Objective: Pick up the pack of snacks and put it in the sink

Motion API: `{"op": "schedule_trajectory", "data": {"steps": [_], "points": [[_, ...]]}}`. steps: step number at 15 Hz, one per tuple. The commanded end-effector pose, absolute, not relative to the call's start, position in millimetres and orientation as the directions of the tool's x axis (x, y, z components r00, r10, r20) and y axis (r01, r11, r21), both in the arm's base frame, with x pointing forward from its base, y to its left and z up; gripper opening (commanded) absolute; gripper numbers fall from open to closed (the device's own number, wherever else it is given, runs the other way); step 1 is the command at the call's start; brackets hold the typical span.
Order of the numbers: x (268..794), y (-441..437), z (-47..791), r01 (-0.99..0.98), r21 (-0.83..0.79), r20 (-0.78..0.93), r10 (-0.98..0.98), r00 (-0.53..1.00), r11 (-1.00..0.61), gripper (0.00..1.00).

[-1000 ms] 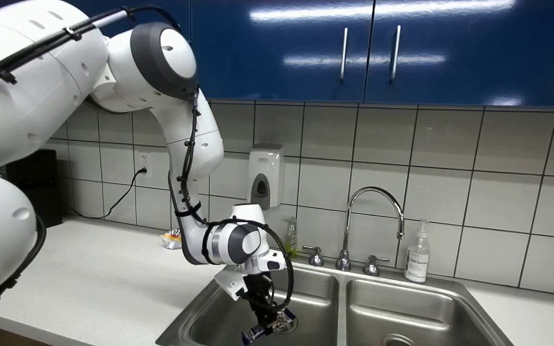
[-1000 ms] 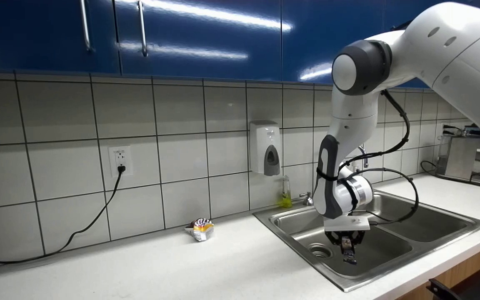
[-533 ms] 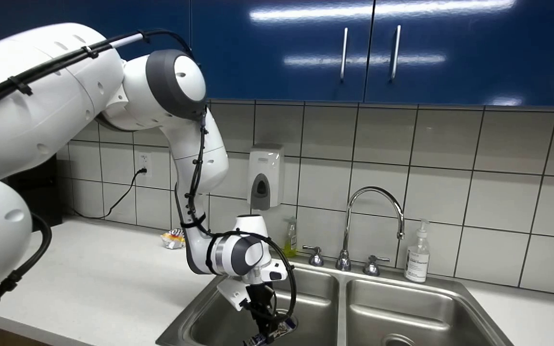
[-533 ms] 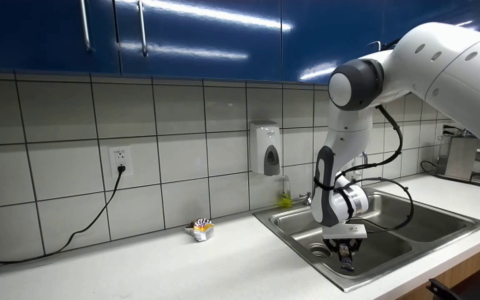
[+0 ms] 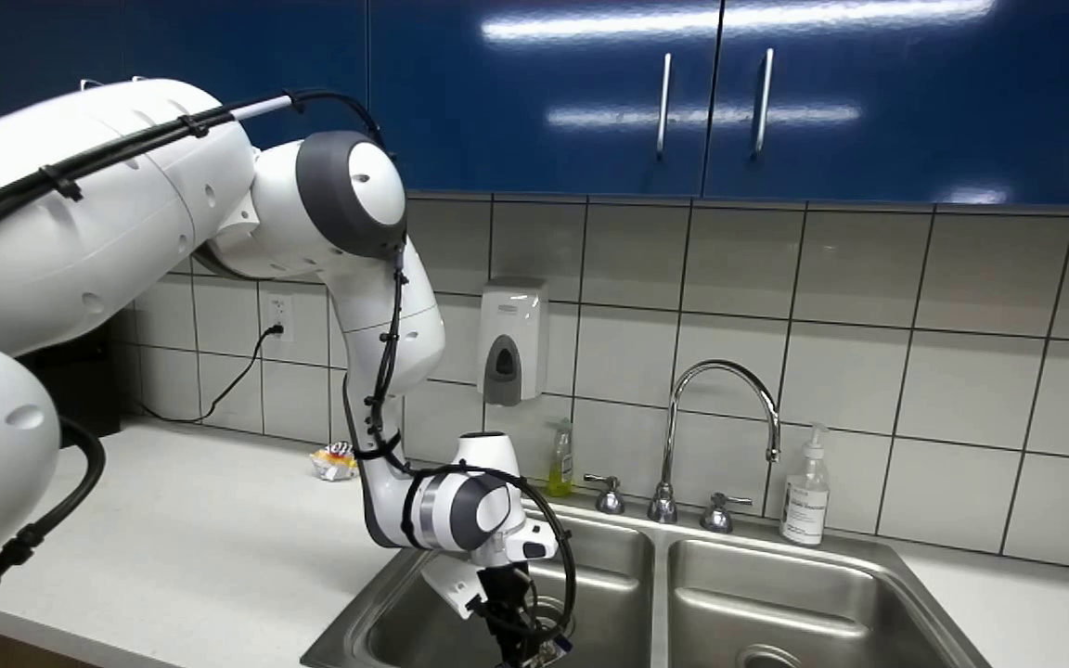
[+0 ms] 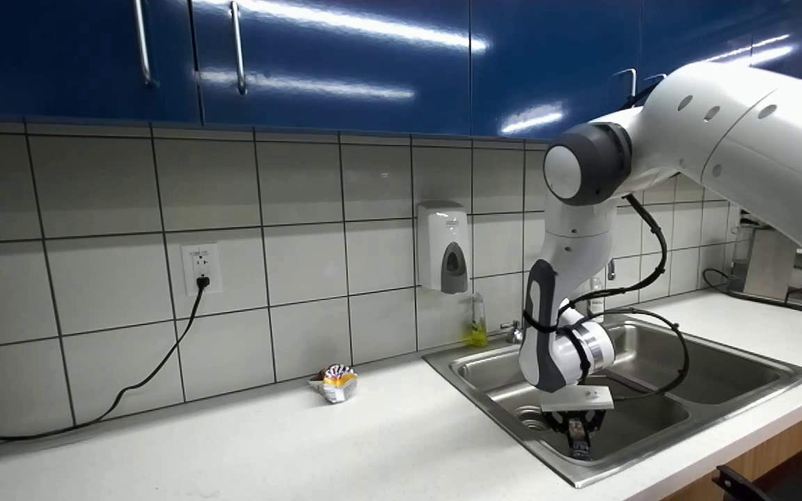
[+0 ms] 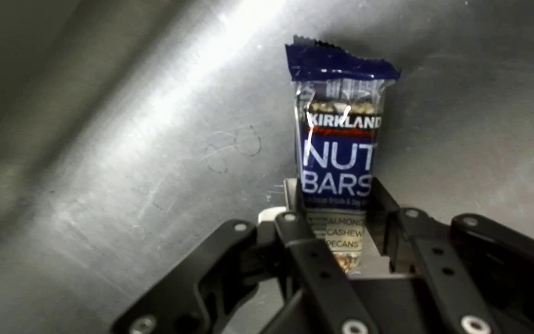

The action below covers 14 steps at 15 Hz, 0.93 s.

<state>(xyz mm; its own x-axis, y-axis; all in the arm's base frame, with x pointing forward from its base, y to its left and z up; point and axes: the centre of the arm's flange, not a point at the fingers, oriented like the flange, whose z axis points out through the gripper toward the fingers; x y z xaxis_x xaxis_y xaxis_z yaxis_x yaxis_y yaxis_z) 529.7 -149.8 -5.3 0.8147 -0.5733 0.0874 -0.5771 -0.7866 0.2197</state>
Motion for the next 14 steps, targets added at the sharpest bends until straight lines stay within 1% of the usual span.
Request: {"op": "schedule_trajectory", "data": {"steps": [1, 3, 4, 6, 7, 14], "points": [[537, -156, -10, -0.569, 0.209, 0.074, -0.567, 0.82, -0.795, 0.62], [537, -156, -12, -0.569, 0.211, 0.074, -0.567, 0.82, -0.795, 0.76], [537, -156, -12, -0.568, 0.211, 0.073, -0.567, 0.82, -0.795, 0.84], [537, -156, -8, -0.566, 0.214, 0.076, -0.565, 0.822, -0.796, 0.99], [537, -156, -4, -0.567, 0.212, 0.081, -0.563, 0.822, -0.796, 1.0], [544, -158, 36, -0.558, 0.201, 0.106, -0.548, 0.83, -0.805, 1.0]]}}
